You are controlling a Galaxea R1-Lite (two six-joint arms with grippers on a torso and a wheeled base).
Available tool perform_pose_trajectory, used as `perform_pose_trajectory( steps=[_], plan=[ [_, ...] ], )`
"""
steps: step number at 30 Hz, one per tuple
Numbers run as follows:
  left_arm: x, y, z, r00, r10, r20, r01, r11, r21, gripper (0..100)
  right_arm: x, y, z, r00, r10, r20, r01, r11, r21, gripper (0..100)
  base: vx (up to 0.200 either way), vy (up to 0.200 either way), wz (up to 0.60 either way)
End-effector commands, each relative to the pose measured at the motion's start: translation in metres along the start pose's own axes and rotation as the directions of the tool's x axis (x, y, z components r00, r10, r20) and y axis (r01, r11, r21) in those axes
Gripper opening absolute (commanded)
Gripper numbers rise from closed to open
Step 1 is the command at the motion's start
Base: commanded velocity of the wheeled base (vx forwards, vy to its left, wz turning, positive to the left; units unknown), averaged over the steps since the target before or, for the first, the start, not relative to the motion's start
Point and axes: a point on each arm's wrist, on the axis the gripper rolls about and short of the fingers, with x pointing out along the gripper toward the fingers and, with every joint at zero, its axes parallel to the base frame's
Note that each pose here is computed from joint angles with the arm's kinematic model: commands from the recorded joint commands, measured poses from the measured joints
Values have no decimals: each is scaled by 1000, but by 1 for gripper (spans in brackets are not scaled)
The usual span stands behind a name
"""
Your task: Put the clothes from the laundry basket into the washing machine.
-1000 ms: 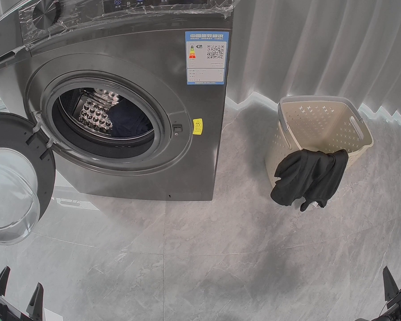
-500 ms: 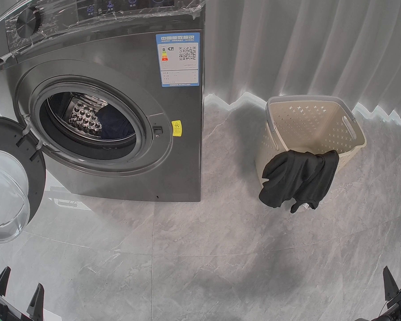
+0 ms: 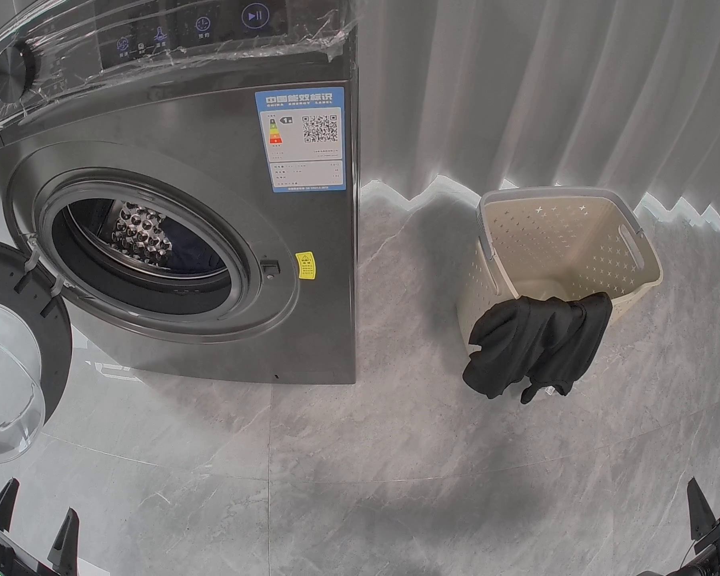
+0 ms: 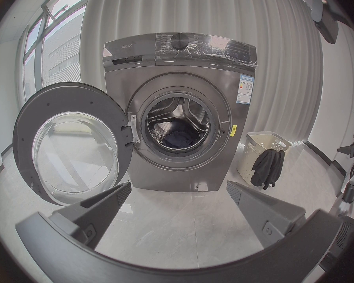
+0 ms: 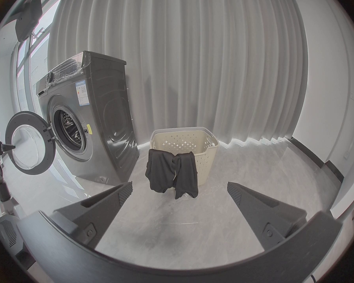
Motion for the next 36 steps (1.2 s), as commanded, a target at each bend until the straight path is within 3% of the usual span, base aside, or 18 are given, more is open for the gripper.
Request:
perform_pose_trajectory(
  steps=[1, 36],
  plan=[
    [0, 0, -5, 1000, 1, -4, -1, 1000, -1, 100, 0, 0, -5, 1000, 0, -3, 0, 1000, 0, 100, 0, -200, 0],
    [0, 0, -5, 1000, 1, -4, -1, 1000, 1, 100, 0, 0, -5, 1000, 0, -4, 0, 1000, 0, 100, 0, -200, 0]
  ],
)
